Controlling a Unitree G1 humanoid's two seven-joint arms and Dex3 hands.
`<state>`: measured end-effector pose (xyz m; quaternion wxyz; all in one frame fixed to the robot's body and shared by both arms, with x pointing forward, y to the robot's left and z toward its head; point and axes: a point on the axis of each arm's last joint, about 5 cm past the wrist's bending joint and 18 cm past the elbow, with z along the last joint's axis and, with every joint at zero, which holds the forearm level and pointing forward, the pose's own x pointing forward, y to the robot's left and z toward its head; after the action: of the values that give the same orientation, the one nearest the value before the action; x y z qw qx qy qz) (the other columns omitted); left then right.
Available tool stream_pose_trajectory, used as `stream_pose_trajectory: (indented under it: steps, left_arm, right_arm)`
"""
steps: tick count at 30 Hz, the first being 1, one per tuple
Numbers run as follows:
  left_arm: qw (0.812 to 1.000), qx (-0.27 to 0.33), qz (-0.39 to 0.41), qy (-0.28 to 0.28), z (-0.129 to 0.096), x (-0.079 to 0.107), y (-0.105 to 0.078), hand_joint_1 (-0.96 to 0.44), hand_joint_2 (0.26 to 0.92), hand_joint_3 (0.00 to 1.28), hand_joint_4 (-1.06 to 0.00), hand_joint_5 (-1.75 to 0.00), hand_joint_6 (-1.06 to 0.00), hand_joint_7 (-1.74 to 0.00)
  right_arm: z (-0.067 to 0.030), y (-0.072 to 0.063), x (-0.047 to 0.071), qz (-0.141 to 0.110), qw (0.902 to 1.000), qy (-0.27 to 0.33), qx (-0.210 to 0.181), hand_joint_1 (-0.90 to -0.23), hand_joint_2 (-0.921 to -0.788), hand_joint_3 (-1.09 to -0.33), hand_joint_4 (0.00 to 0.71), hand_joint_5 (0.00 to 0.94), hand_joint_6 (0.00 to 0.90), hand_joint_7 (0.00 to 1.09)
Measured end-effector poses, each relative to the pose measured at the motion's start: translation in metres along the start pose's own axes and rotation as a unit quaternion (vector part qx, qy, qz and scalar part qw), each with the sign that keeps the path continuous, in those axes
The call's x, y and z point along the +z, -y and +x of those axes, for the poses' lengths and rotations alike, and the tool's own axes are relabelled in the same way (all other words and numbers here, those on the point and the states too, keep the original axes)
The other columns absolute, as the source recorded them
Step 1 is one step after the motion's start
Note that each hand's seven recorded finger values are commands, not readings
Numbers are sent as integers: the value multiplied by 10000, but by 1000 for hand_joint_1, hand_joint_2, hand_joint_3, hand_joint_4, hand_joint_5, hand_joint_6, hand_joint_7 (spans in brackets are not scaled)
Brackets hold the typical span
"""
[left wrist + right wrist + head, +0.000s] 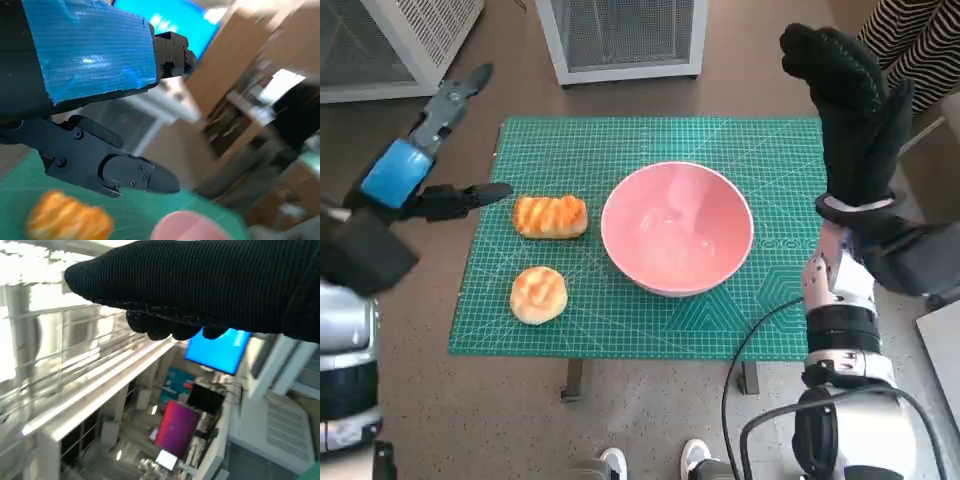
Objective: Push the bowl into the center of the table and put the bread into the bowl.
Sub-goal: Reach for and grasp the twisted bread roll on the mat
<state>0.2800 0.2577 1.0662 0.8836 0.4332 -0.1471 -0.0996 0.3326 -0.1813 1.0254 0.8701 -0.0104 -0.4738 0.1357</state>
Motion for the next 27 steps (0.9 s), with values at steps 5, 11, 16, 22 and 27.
stream_pose_trajectory:
  steps: [5, 11, 16, 22, 27]
  left_arm:
    - [9976, -406, 312, -466, 107, 36, 75, -36, 723, 1, -163, -13, -192, -156]
    - [9876, -795, 782, -1106, 265, 68, 183, 25, 725, 3, -204, -6, -248, -99]
    - [9770, -1065, 1033, -1534, 392, 92, 275, 34, 727, 4, -210, -4, -260, -82]
    - [9658, -1348, 1224, -1846, 513, 107, 387, 22, 730, 5, -209, -1, -266, -65]
    - [9593, -1555, 1319, -1956, 583, 82, 485, 9, 730, 5, -203, 0, -268, -56]
  right_arm:
    - [-24, 0, 17, -14, 10000, 34, 34, -572, -921, -724, 224, 20, 67, 592]
    - [-50, 2, 23, -23, 10000, 15, 18, -573, -921, -727, 218, 15, 67, 591]
    - [-69, 10, 32, -56, 10000, 28, -27, -574, -921, -729, 214, 11, 66, 593]
    - [-83, 20, 42, -93, 9999, 38, -49, -574, -921, -730, 214, 10, 65, 594]
    - [-83, 27, 47, -109, 9999, 36, -43, -576, -921, -730, 214, 9, 65, 595]
